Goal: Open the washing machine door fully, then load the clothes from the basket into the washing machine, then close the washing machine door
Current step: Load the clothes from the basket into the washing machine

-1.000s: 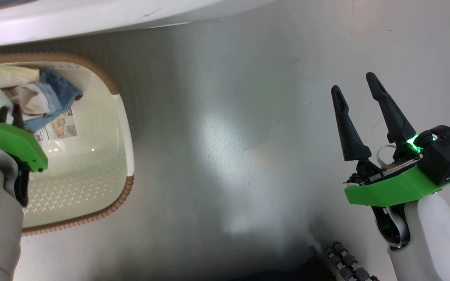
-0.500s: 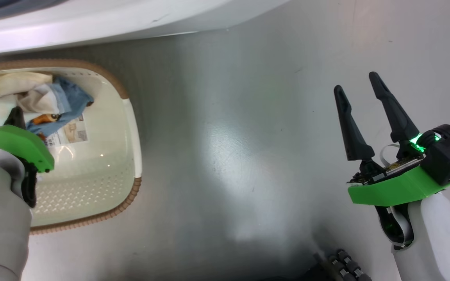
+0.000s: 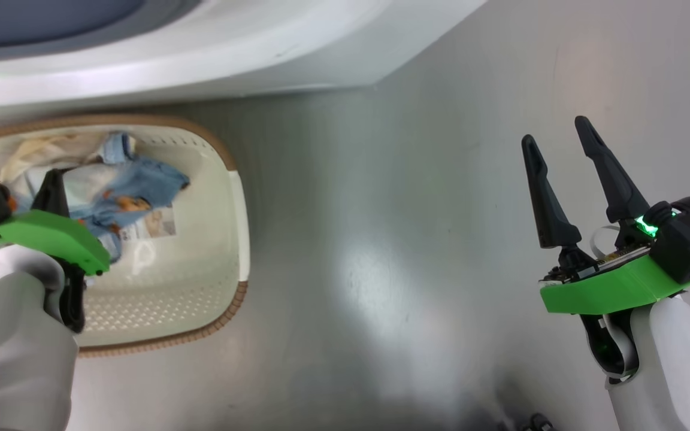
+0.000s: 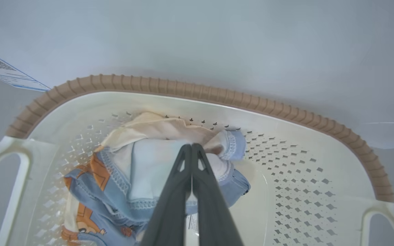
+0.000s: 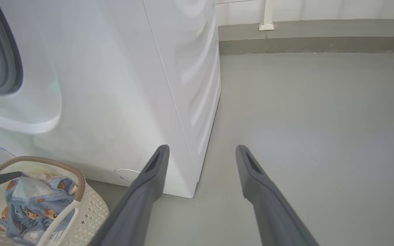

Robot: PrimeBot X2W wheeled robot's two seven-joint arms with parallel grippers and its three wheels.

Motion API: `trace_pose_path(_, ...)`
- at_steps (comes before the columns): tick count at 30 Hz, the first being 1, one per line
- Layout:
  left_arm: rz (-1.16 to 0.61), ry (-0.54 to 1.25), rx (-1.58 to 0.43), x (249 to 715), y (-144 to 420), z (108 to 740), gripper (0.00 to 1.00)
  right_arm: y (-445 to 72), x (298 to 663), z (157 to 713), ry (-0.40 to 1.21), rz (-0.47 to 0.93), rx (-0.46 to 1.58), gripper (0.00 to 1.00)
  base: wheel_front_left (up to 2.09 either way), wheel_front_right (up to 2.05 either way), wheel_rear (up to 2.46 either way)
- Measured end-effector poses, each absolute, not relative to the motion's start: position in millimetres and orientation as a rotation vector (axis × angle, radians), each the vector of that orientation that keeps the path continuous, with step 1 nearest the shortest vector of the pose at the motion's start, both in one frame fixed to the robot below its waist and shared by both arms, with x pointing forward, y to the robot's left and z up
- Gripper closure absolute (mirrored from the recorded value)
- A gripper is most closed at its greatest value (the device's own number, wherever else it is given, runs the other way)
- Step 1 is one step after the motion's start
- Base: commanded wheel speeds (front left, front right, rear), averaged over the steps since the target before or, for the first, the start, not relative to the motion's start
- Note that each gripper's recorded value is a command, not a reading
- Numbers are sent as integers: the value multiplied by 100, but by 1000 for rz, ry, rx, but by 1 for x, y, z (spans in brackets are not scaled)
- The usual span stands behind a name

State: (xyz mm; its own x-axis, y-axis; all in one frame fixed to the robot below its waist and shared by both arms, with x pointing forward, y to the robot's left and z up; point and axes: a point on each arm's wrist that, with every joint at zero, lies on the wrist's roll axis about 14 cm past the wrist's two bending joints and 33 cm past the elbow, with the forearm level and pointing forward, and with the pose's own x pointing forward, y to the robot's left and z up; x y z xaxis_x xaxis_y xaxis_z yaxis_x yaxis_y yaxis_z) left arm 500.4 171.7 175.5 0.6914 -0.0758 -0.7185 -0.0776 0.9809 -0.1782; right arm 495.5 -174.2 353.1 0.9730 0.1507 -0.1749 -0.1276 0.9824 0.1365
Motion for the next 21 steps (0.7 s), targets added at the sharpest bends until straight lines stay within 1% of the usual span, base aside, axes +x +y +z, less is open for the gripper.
trace_pose_path(4,-5,722,-215,507,172,203,100,-173,493,366,165,145,127,0,0,0,0)
trace_pose_path(11,-10,605,-206,499,178,252,100,-173,480,391,139,152,125,0,0,0,0)
trace_pose_path(21,-12,439,-178,486,189,320,100,-177,452,423,109,147,133,0,0,0,0)
